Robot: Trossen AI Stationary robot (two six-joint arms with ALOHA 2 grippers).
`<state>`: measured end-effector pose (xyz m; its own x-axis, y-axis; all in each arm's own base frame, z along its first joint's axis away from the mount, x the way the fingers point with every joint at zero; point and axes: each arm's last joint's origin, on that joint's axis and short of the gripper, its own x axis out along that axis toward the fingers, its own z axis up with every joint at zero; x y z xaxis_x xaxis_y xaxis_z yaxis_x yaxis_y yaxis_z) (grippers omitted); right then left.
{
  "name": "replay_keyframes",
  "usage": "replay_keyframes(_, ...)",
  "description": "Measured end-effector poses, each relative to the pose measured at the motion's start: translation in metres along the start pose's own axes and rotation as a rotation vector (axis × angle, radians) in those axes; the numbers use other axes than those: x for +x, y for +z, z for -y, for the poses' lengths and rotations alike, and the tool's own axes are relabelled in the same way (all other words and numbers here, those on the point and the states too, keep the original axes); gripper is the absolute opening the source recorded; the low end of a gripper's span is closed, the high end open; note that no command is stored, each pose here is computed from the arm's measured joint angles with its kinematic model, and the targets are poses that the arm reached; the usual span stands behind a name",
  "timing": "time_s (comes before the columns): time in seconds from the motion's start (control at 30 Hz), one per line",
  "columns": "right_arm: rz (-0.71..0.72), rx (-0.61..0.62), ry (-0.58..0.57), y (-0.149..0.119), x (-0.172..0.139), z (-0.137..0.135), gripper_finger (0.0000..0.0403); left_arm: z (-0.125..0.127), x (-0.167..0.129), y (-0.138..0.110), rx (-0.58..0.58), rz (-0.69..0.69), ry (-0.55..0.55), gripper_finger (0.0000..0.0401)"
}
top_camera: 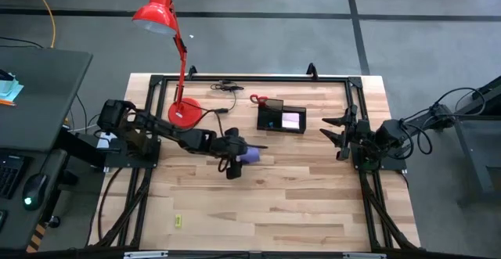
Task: Pick and place office supplies into organizer
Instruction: Put the blue sticky note into the black desk organizer
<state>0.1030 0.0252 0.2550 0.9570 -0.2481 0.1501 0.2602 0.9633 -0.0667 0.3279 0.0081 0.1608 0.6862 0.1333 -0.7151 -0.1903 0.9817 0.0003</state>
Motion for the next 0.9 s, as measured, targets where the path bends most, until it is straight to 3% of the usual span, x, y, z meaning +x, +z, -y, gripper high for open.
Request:
replay_keyframes(0.2, 0.0, 0.0, 0.0, 0.0, 0.0, 0.0, 0.0158, 0.001, 0.006, 0.047, 0.069, 0.002, -0.017, 0.0257)
replay_keyframes(0.4, -0.009, -0.007, 0.002, -0.001, 0.0, 0.0, 0.0156, -0.018, 0.022, 0.075, 0.099, -0.067, -0.022, 0.0257)
replay_keyframes(0.47, -0.015, -0.011, 0.003, -0.002, 0.001, -0.001, 0.0158, -0.019, 0.028, 0.084, 0.123, -0.032, -0.024, 0.0257)
replay_keyframes(0.9, -0.034, -0.026, 0.006, -0.004, 0.001, -0.002, 0.0158, -0.02, 0.031, 0.096, 0.102, 0.046, -0.018, 0.0257)
